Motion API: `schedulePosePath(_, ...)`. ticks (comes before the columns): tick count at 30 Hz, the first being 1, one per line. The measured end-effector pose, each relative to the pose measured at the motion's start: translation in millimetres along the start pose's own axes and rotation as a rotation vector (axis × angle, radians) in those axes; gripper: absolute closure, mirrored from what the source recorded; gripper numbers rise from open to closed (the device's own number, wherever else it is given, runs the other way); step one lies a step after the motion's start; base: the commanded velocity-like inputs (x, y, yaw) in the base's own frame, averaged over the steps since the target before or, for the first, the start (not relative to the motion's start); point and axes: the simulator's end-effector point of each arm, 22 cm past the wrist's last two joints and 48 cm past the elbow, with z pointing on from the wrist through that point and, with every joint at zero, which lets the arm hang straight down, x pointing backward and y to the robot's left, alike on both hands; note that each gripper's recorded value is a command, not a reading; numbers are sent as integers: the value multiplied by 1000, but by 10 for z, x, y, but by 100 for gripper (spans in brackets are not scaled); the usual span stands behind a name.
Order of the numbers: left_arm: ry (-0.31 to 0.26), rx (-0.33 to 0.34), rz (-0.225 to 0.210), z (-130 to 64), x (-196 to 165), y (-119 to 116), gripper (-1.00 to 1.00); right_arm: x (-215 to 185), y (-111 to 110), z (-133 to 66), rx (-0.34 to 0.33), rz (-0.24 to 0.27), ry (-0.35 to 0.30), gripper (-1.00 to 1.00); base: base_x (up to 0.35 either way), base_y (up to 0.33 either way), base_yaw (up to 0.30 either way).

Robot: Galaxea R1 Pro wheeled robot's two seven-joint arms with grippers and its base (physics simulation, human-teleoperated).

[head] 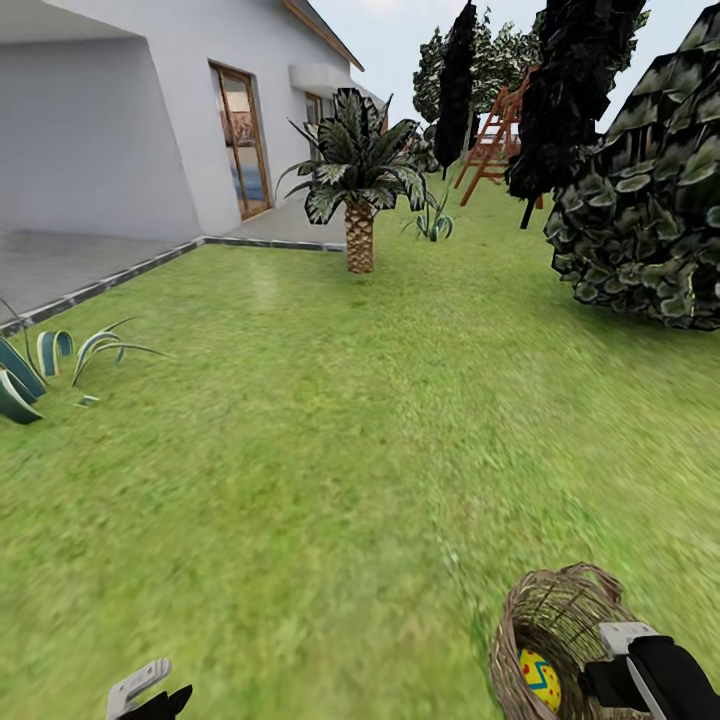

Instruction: Take the three Easter eggs out of the wicker basket on the lawn in the garden, then place them on the lawn next to a single tree (choose any tree) so that all three eggs are next to the same tree and none are left in the basket.

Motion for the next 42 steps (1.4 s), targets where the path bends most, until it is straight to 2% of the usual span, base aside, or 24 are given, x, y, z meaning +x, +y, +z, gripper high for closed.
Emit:
schedulePosePath(4, -3, 0, -1, -3, -13, 5, -100, 11, -27, -3, 7, 0, 6, -100, 0, 0, 0)
schedulePosePath(11, -2, 1, 0, -2, -11, 1, -100, 7, -136, -10, 57, -36, 6, -100, 0, 0, 0)
schedulePosePath(27, 1, -1, 0, 0, 0, 9, -100, 32, -65, 3, 50, -46, 15, -100, 0, 0, 0)
schedulePosePath(32, -1, -2, -2, -71, -32, 0, -100, 28, -83, -70, 50, -44, 15, -100, 1, 0, 0)
schedulePosePath(42, -4, -5, -6, -79, -45, 26, -100, 28, -100, -75, 50, -37, 13, -100, 255, 101, 0)
